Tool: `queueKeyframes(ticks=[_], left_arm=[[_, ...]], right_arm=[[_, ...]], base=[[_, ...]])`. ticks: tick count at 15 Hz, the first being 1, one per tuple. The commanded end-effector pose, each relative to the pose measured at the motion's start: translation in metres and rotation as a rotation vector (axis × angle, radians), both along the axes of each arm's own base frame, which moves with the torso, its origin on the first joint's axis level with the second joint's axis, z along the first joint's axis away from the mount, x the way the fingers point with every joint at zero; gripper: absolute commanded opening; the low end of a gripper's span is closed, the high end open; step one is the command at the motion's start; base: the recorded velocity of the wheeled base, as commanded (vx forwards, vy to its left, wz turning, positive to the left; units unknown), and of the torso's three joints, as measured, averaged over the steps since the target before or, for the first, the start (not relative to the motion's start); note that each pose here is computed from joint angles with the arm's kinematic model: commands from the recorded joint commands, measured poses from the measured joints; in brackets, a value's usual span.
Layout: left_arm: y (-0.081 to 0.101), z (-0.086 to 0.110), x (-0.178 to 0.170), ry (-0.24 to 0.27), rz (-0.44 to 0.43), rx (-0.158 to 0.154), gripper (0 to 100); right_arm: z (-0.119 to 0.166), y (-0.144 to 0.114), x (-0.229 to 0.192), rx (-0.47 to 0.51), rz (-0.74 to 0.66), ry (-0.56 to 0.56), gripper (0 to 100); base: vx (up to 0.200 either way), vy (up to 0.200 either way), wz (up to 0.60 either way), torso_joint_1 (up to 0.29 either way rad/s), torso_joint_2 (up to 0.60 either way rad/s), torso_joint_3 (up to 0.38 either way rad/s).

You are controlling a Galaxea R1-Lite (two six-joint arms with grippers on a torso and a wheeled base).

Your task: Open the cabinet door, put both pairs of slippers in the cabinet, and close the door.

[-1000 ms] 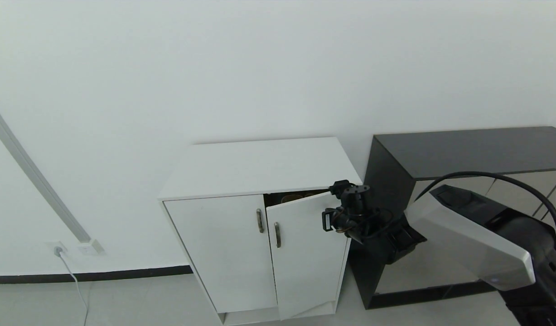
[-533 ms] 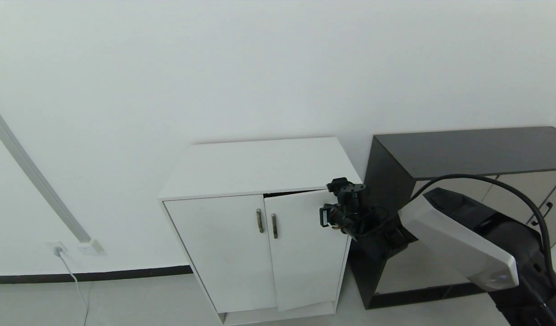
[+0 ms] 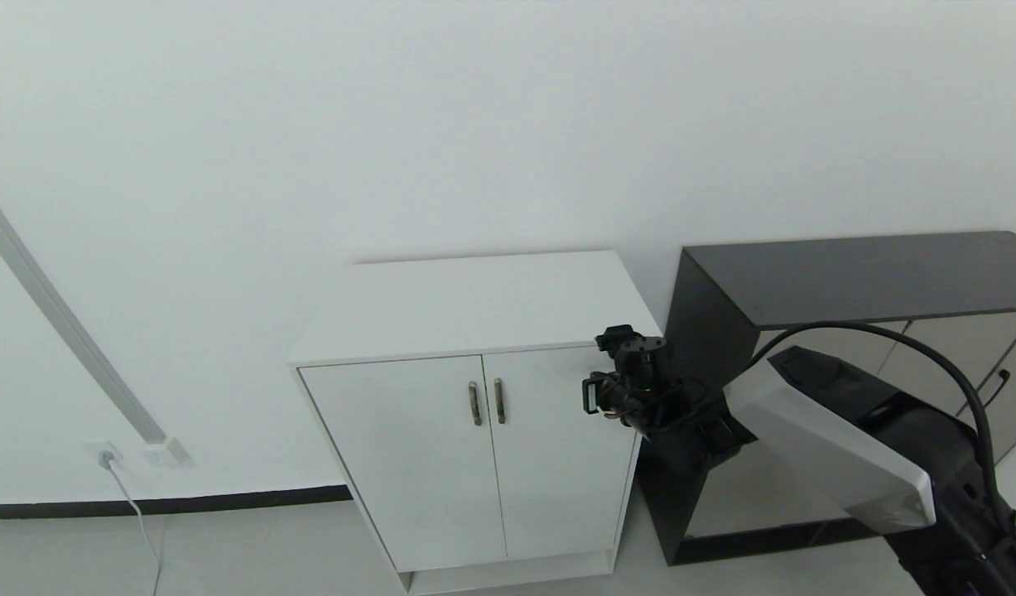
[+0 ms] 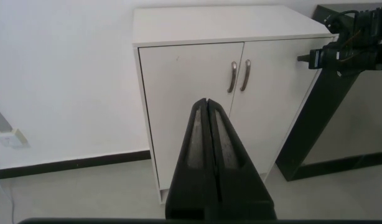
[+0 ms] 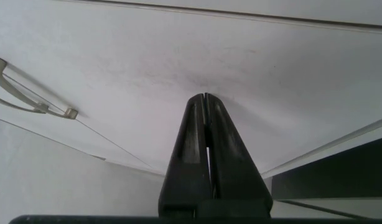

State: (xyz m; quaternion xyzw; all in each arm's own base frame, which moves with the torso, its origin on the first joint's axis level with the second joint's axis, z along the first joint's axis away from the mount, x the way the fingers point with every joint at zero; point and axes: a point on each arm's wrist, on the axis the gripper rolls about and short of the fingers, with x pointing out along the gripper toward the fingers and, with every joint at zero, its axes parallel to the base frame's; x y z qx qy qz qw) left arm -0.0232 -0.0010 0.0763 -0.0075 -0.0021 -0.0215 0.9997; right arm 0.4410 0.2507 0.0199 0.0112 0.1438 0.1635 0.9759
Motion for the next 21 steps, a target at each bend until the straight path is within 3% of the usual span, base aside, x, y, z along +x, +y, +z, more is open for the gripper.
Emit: queueKeyframes(ticks=[1,9,18,21], left_arm=[[0.0,0.0,0.0,0.001,0.0,0.0,0],[0.0,0.0,0.0,0.001,0.0,0.0,0],[0.0,0.0,0.0,0.001,0.002,-0.002,0],[0.0,0.0,0.0,0.001,0.002,0.0,0]], right_arm=[[-0.001,0.0,0.0,-0.001,-0.001,0.001,0],[0.012,-0.018,-0.03,-0.003,-0.042,-0.011,0],[0.055,-0.095,-0.106,0.009,-0.127,-0.033,0],[0.06,-0.147,-0.121,-0.012,-0.26,-0.008,0]], base=[[0.0,0.0,0.0,0.0,0.0,0.0],[0.0,0.0,0.0,0.0,0.0,0.0],[0.0,0.0,0.0,0.0,0.0,0.0],[0.0,0.0,0.0,0.0,0.0,0.0]])
